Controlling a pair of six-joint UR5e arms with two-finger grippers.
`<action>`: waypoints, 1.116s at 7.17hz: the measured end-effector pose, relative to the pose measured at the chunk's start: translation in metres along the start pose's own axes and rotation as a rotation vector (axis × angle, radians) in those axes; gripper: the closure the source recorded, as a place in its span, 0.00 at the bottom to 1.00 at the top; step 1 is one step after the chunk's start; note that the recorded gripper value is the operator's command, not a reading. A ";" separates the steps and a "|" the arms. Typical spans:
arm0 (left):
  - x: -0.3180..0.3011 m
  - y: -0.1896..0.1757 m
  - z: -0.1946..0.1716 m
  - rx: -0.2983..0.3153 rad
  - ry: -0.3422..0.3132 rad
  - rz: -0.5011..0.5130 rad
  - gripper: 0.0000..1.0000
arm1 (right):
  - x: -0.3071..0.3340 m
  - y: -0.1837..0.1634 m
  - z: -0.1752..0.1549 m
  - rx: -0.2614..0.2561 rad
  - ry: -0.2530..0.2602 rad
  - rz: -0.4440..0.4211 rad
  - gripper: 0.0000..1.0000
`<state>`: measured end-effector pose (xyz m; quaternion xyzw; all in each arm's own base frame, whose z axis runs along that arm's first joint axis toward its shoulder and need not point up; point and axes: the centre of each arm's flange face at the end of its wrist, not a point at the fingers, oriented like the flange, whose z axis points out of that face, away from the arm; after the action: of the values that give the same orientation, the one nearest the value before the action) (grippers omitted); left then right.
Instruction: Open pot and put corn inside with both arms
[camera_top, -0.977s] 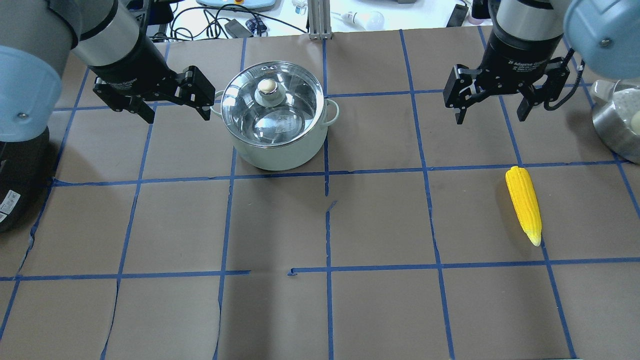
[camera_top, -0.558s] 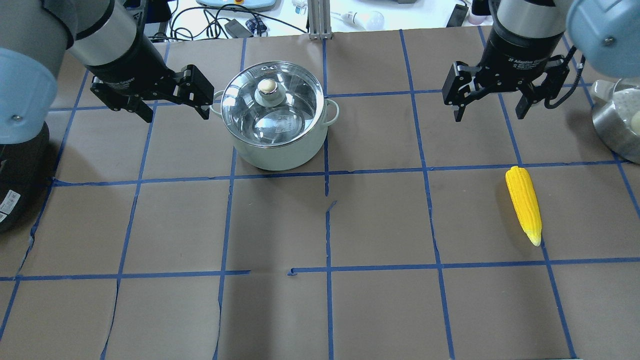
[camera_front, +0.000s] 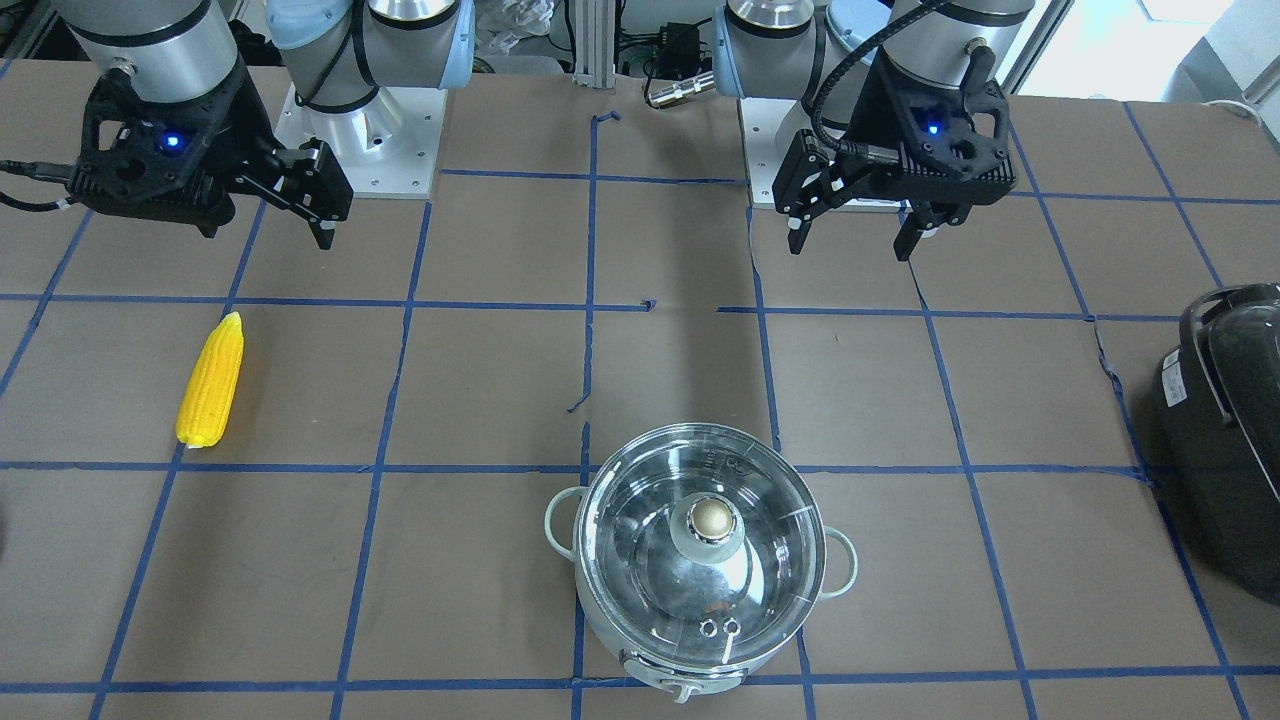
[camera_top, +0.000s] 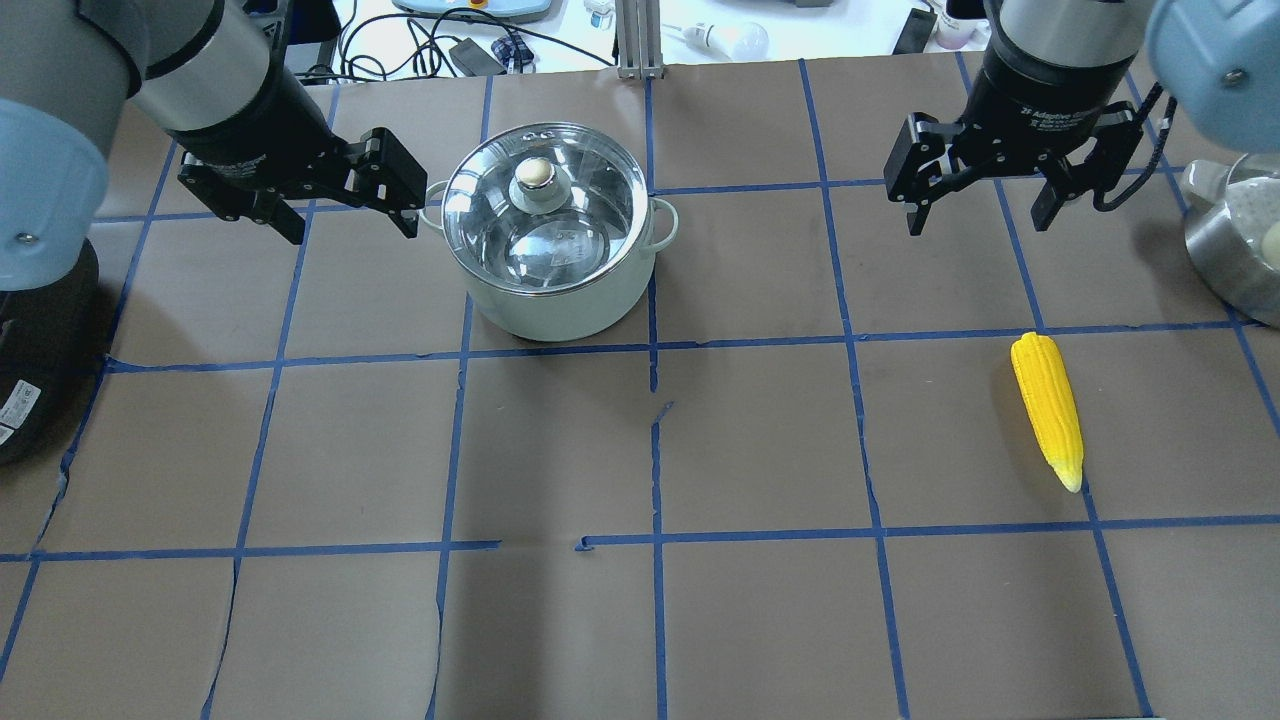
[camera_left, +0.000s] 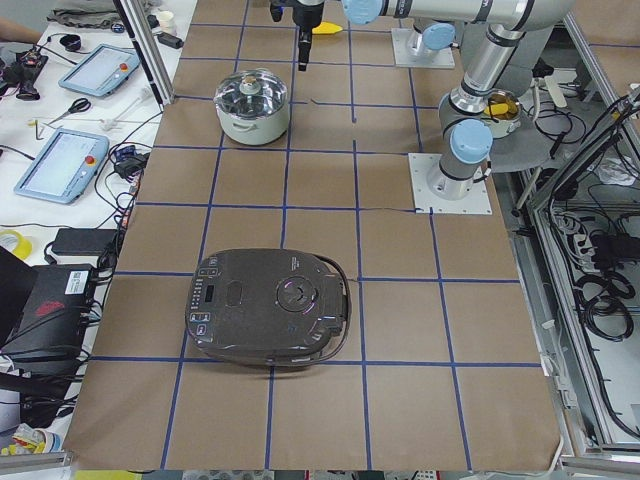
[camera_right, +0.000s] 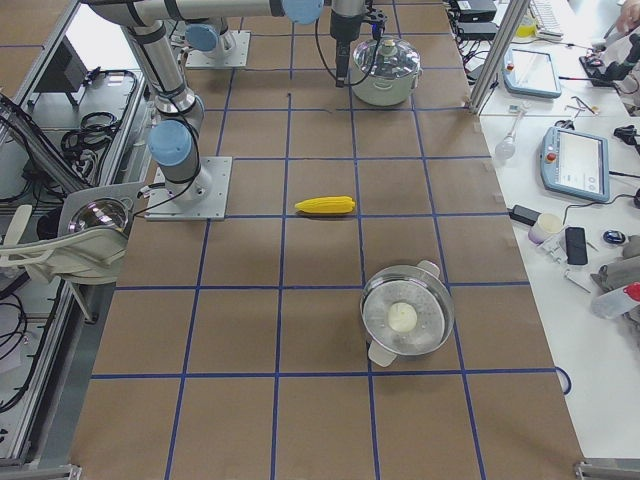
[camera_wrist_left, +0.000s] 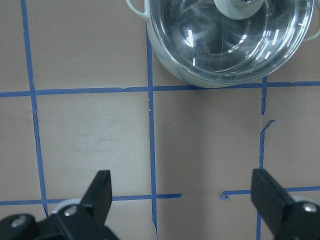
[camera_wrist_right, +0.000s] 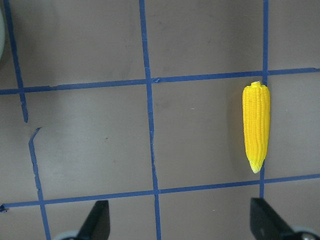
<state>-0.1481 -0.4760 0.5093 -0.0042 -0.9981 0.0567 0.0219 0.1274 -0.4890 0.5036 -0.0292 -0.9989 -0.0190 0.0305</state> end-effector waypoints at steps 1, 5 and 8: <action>0.000 0.000 0.000 0.001 0.000 0.000 0.00 | -0.003 0.000 -0.001 0.002 -0.025 0.001 0.00; 0.000 0.000 -0.001 0.002 0.002 0.000 0.00 | -0.005 -0.002 0.000 0.001 -0.054 0.002 0.00; 0.000 -0.001 -0.001 0.004 0.003 0.000 0.00 | -0.004 -0.003 0.004 -0.006 -0.041 0.001 0.00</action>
<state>-0.1486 -0.4765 0.5101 -0.0044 -0.9980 0.0586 0.0233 0.1305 -0.4924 0.4992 -0.0300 -0.9993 -0.0211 0.0101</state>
